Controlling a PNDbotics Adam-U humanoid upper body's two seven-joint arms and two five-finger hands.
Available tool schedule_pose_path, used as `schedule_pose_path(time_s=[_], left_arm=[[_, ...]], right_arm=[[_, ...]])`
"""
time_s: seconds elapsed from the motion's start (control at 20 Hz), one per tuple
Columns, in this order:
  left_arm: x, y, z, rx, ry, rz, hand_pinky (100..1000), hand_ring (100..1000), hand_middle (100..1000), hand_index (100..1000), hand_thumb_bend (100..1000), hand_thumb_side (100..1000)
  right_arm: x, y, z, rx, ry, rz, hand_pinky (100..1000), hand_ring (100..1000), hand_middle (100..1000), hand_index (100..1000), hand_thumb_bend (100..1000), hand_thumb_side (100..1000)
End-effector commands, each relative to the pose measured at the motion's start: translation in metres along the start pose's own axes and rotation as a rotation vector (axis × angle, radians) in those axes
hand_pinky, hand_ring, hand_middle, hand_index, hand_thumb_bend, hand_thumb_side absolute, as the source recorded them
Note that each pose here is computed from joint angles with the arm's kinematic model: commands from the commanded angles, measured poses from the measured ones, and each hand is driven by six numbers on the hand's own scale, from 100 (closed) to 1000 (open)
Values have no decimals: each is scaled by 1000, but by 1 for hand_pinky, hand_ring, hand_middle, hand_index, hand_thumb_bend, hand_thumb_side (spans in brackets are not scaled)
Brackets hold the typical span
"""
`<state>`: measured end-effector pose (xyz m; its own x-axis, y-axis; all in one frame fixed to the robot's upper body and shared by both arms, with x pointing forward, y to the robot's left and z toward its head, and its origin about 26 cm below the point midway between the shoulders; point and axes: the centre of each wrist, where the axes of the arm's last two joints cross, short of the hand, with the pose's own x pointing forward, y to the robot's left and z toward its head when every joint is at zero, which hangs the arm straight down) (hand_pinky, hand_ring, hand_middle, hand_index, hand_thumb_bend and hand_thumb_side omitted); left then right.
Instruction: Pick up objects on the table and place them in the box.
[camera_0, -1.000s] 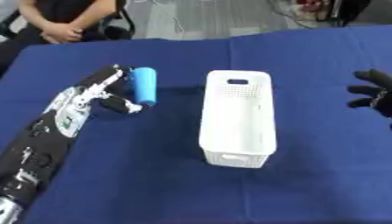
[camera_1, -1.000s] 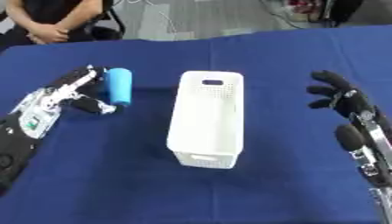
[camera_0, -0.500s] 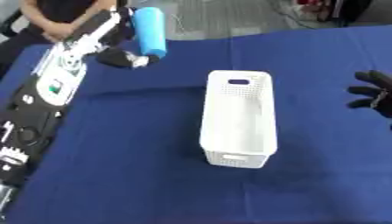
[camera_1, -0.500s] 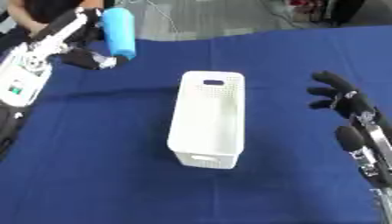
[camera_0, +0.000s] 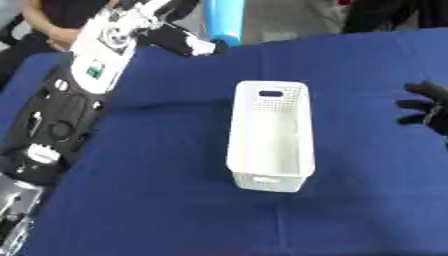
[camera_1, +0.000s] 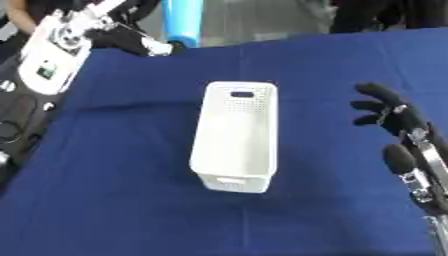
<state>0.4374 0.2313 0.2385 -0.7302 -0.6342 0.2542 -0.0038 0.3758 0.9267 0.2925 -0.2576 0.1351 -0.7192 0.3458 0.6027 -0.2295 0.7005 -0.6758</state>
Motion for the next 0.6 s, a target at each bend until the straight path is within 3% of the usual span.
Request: schedule_pose_path(time_s=[0.05, 0.5, 0.55, 0.6], left_arm=[[9, -5, -15, -49, -50, -42, 100, 100, 154, 255, 100, 337], [9, -47, -19, -240, -105, -116, 100, 100, 167, 277, 100, 299], [8, -51, -18, -261, -105, -124, 190, 106, 239, 354, 100, 272], [6, -55, -16, -290, -105, -138, 369, 306, 434, 554, 100, 436]], right_arm=[[3, -3, -4, 7, -22, 7, 721, 847, 921, 1000, 560, 1000], [3, -3, -5, 8, -26, 2, 720, 847, 921, 1000, 557, 1000], [3, -3, -5, 9, -26, 2, 720, 847, 921, 1000, 558, 1000], [3, -3, -5, 9, -25, 2, 720, 847, 921, 1000, 557, 1000]])
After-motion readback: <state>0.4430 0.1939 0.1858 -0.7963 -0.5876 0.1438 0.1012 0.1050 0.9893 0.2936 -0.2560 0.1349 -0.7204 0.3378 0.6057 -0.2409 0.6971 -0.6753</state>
